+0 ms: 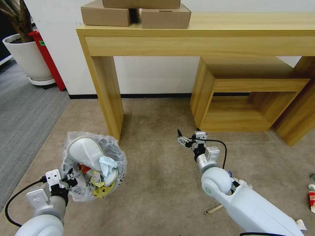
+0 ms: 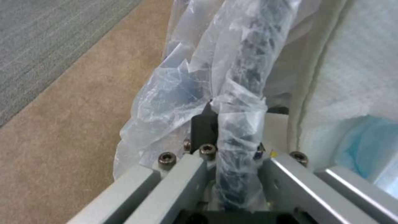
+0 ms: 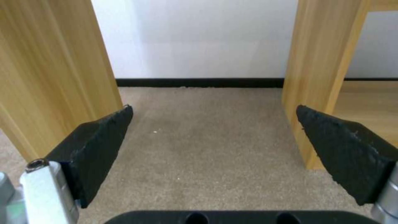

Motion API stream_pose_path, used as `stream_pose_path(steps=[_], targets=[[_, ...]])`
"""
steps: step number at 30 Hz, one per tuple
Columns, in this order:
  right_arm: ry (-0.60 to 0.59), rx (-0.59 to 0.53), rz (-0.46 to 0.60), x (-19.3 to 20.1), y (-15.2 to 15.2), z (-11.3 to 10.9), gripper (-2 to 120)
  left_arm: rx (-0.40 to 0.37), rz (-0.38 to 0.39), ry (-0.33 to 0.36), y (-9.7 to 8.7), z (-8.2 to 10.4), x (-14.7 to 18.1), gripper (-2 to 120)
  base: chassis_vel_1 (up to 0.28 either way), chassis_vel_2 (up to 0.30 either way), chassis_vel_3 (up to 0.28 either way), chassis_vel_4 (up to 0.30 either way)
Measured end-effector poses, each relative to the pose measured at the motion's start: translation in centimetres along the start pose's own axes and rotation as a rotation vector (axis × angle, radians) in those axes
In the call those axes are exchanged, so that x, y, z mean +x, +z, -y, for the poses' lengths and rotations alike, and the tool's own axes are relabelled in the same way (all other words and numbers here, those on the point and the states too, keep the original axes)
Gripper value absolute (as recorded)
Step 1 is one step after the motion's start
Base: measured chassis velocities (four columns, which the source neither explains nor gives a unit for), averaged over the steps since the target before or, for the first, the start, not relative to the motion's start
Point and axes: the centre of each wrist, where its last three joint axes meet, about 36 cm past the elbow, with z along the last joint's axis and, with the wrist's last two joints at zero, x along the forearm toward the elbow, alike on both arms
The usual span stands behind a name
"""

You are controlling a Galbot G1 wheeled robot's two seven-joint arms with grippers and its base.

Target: Pick up the trash bin and place the garbage on the floor into it.

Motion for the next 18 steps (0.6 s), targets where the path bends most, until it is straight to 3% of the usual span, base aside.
stream_pose_path(steps=[18], targets=[[-0.004, -0.007, -0.009, 0.90, 0.68, -0.13, 100, 0.022, -0.004, 0.007, -0.16, 0.16, 0.19, 0, -0.002, -0.002, -0.001, -0.003]])
